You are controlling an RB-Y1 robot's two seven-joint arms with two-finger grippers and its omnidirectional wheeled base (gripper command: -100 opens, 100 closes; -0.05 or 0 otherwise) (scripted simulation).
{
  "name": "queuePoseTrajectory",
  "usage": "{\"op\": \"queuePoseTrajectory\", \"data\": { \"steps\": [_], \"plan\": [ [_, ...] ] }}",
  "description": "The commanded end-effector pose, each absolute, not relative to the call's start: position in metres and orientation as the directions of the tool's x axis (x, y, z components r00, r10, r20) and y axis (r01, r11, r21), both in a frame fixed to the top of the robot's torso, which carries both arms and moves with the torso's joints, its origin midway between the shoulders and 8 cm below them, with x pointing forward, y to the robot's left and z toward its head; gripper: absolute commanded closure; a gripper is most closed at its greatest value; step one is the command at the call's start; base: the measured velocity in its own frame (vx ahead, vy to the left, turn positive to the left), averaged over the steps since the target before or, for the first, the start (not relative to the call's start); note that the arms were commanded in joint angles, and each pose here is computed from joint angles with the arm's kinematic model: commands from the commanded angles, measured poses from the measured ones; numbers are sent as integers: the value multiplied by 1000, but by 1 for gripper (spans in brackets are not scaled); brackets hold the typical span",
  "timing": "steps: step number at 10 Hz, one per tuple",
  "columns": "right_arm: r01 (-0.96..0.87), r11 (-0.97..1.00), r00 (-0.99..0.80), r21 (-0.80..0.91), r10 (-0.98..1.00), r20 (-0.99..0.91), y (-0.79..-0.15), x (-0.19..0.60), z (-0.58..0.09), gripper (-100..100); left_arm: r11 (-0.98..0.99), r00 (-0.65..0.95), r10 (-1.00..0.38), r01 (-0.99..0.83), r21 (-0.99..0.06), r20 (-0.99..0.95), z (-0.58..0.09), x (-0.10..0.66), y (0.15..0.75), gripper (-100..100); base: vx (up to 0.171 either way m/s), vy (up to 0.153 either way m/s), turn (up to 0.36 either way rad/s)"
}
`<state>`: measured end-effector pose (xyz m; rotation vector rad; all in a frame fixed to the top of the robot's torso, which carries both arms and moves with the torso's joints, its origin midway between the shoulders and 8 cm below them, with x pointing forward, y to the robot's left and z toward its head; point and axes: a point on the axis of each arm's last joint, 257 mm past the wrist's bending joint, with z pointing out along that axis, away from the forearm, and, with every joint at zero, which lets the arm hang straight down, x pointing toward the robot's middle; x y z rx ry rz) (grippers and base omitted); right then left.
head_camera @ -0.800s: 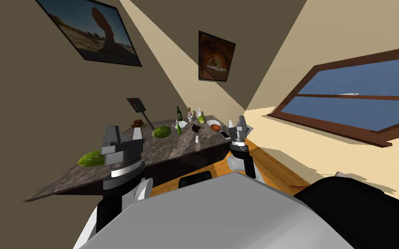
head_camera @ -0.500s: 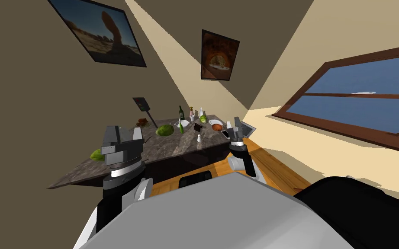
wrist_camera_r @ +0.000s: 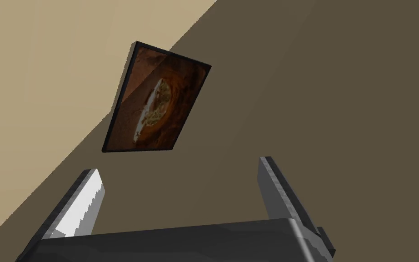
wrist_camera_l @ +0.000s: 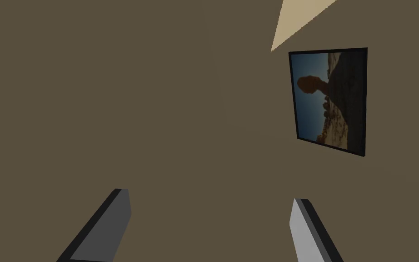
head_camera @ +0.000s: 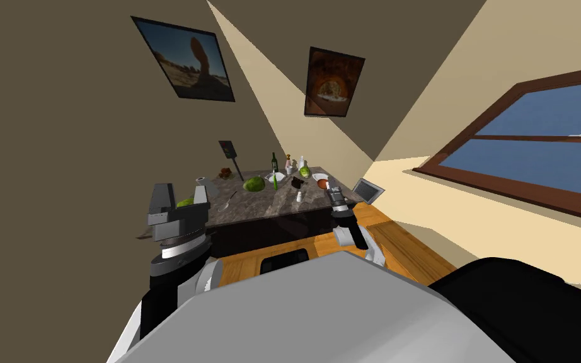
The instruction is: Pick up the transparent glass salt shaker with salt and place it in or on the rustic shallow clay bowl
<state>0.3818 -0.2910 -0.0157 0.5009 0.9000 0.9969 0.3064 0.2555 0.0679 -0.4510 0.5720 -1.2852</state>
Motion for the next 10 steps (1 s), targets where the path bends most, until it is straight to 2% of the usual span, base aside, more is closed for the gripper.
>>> {"op": "queuePoseTrajectory", "data": {
  "steps": [1, 10],
  "plan": [
    [-429, 551, 248, 716, 834, -493, -299, 392, -37, -100, 229, 178, -973, 759, -609, -145, 68, 306, 255, 0, -71, 139, 94],
    [-74, 818, 189, 571, 573, -797, -357, 437, -142, -100, 229, 178, -973, 759, -609, -145, 68, 306, 255, 0, -44, 122, 103]
  ]
}}
